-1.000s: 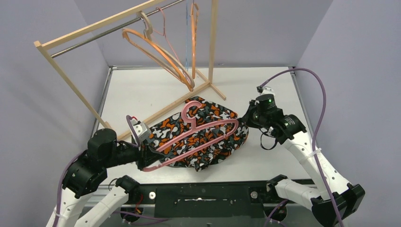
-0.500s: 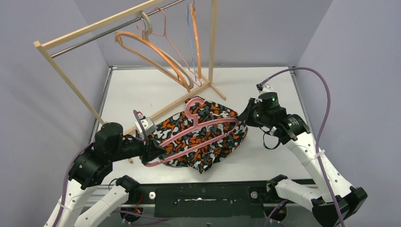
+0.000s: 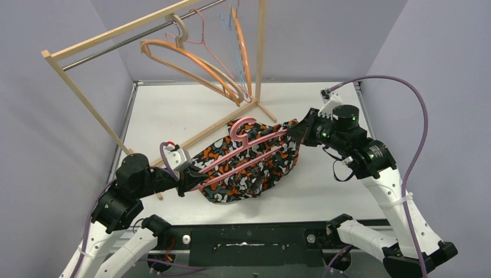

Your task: Place the shorts on the hanger

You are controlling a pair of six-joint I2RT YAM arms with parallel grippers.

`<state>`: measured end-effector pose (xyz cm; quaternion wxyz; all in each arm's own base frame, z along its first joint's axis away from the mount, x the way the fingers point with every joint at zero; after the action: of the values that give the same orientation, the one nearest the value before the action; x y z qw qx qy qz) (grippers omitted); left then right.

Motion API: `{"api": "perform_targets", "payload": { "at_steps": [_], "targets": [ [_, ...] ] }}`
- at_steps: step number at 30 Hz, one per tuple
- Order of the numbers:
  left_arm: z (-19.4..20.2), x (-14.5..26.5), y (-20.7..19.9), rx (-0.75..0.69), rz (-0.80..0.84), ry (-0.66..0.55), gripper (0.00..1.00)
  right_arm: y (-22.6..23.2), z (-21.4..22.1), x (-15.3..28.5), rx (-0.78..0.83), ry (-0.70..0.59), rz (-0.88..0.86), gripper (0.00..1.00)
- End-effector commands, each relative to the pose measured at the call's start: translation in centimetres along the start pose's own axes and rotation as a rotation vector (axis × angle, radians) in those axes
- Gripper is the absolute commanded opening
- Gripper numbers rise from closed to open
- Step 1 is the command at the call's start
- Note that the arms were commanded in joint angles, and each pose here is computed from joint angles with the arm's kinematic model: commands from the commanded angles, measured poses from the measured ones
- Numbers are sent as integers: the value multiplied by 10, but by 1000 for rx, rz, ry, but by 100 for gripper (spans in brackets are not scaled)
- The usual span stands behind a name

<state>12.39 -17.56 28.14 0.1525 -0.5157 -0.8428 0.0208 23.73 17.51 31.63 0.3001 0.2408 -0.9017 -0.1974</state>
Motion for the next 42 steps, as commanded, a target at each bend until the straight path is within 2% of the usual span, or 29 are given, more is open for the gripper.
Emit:
{"api": "perform_targets", "payload": {
  "at_steps": [1,5,9,15,22,25,30,33,35,39,42],
  "targets": [
    [-40,-8,-7,-195,91,-146,0,39,-44,27,67,-132,-132,0],
    [-36,-14,-10,-209,142,-123,0,34,-50,33,113,-150,-92,0],
    [-36,-20,-7,-232,144,-128,0,53,-43,30,165,-98,-213,0],
    [-42,-31,2,-275,134,-178,0,87,-34,33,235,-28,-391,0],
    [-46,-41,5,-280,143,-248,0,122,-16,26,291,26,-469,0],
    [-49,-41,4,-282,148,-286,0,118,-15,24,302,34,-441,1],
    [-49,-38,-1,-287,162,-324,0,103,-15,28,410,9,-384,23],
    [-43,-38,-2,-279,169,-328,0,105,-16,41,514,-31,-427,42],
    [-42,-38,-4,-276,180,-331,0,108,-15,49,589,-51,-469,51],
    [-40,-38,-8,-278,210,-327,0,109,-16,63,748,-76,-510,61],
    [-40,-37,-11,-290,224,-331,0,104,-18,65,840,-71,-494,61]
  ]
}}
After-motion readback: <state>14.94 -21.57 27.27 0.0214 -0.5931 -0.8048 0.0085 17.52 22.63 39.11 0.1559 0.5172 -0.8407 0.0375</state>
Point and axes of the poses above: each gripper's point midway between its finger pads, its own x axis back along the fingers, its own y axis along the line the jaws close on, z = x × y, the point moved 1 cm from there along x, back along the fingers, and after that the axes turned 5 degrees about x, right-handed, at the moved point
